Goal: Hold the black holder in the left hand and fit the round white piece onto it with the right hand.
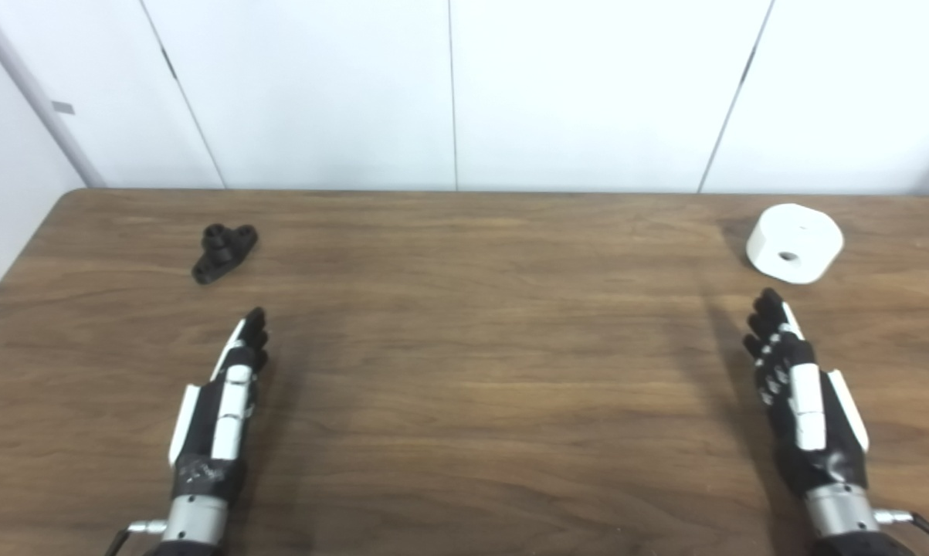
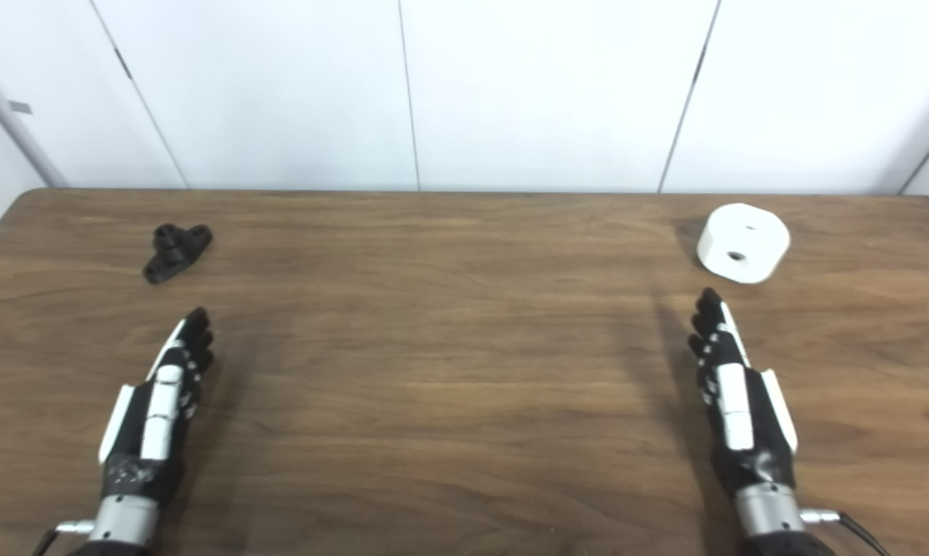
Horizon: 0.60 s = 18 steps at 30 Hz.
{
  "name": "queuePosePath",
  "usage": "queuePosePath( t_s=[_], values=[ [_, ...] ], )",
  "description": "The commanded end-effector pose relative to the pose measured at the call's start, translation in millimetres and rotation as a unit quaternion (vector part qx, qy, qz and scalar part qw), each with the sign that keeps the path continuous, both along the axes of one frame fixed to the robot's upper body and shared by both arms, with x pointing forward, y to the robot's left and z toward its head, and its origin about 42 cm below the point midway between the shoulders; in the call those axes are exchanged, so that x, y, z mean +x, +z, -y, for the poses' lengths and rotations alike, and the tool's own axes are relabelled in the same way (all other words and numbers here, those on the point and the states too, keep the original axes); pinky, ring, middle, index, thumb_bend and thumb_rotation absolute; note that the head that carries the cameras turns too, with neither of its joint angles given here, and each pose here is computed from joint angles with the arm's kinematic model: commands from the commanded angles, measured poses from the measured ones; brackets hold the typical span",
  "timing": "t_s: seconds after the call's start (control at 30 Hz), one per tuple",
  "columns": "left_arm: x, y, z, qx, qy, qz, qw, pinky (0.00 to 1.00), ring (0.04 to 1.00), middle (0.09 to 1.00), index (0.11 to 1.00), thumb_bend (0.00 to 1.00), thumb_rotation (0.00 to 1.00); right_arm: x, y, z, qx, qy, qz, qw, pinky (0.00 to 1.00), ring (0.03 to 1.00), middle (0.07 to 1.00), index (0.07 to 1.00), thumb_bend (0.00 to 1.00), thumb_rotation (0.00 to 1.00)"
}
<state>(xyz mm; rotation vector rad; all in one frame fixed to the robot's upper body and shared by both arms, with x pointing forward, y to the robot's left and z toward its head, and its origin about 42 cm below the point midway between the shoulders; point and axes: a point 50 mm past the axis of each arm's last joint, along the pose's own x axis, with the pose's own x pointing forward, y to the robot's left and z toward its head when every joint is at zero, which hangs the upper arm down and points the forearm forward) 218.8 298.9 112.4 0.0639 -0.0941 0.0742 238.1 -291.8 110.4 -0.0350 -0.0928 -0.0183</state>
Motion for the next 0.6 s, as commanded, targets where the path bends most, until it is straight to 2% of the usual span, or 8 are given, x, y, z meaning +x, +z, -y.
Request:
queuePosePath(
  t_s=[0.0,0.57],
  values=[
    [-5,-8,8,-0.004,-0.001,-0.011,1.0,1.0,1.0,0.998,0.979,0.38,0.9,-17,-28,8,0.008,-0.005,-0.037,0.999,1.0,1.0,1.0,1.0,0.61,1.0],
    [-4,-26,24,0.016,-0.01,-0.018,1.0,1.0,1.0,1.0,0.983,0.48,0.89,-16,-37,19,0.014,-0.005,-0.043,0.999,1.0,1.0,0.999,0.993,0.66,1.0]
  ],
)
